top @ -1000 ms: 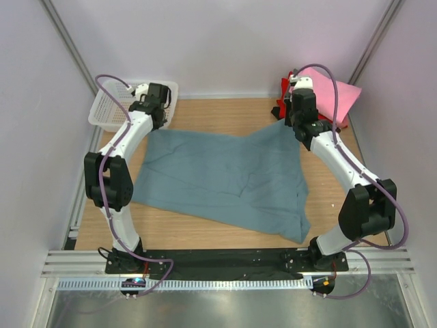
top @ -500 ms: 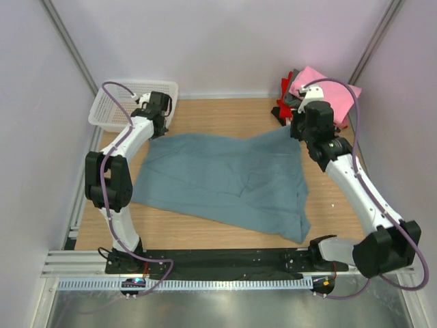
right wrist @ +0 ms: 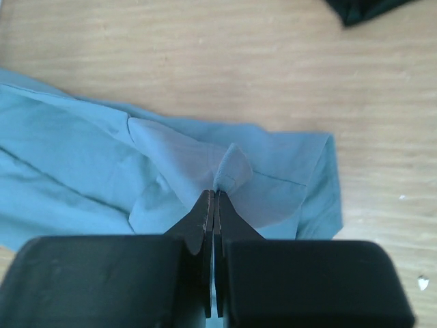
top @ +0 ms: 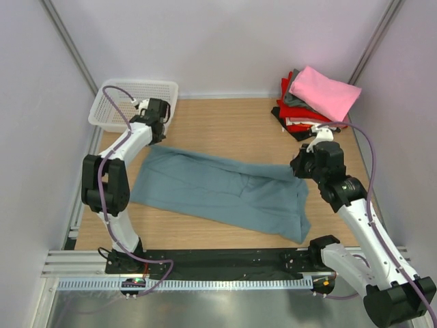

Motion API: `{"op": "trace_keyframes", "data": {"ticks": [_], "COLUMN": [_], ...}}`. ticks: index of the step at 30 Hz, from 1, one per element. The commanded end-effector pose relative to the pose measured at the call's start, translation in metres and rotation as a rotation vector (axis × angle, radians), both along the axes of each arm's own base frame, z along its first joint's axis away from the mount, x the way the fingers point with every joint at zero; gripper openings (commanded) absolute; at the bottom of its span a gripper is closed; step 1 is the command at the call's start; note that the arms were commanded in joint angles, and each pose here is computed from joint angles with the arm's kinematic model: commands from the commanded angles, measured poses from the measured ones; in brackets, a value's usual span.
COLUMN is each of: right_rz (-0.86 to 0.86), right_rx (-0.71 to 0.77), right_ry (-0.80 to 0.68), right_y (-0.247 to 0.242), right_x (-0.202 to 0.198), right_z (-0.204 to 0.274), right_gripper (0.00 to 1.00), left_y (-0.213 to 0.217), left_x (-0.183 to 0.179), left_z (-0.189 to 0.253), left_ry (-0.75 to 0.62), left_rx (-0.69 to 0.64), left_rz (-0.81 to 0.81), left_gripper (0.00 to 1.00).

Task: Fold and stack the t-shirts
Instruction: Fold the tshirt

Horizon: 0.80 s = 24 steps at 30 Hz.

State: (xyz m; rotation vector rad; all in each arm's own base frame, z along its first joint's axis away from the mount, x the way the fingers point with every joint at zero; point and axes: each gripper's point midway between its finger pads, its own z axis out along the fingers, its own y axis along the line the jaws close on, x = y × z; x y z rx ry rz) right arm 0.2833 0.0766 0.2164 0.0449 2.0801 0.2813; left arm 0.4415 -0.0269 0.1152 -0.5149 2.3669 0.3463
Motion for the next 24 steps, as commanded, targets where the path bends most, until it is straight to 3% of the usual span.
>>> {"op": "trace_keyframes", "data": {"ticks": [1,14,22,24], "right_rz": [0.014,-0.148,-0.312,-0.331], "right_rx": [0.092,0.091,0.275,0.353], "right_ry": [0.077,0.158,0.303,0.349], "right_y": [0.012,-0.011,-0.006,0.001], "right_x": [-0.019,-0.036,-0.061,-0.072], "right_z": [-0.018,-0.028,-0.048,-0.060], "right_gripper": [0.01,0.01,0.01,0.01], "left_y": [0.016,0.028,0.043,0.046], "left_x": [-0.001,-0.038,-0.067,-0.077], "left_z": [0.028,0.006,-0.013,-0.008], "left_ry": [-0.084,-0.025,0.101,0.104], "left_rx": [0.026,0.026,0.089,0.094], "left_rz": [0.035,0.075,0.157,0.176], "left_gripper": [0.00,0.00,0.00,0.07]}}
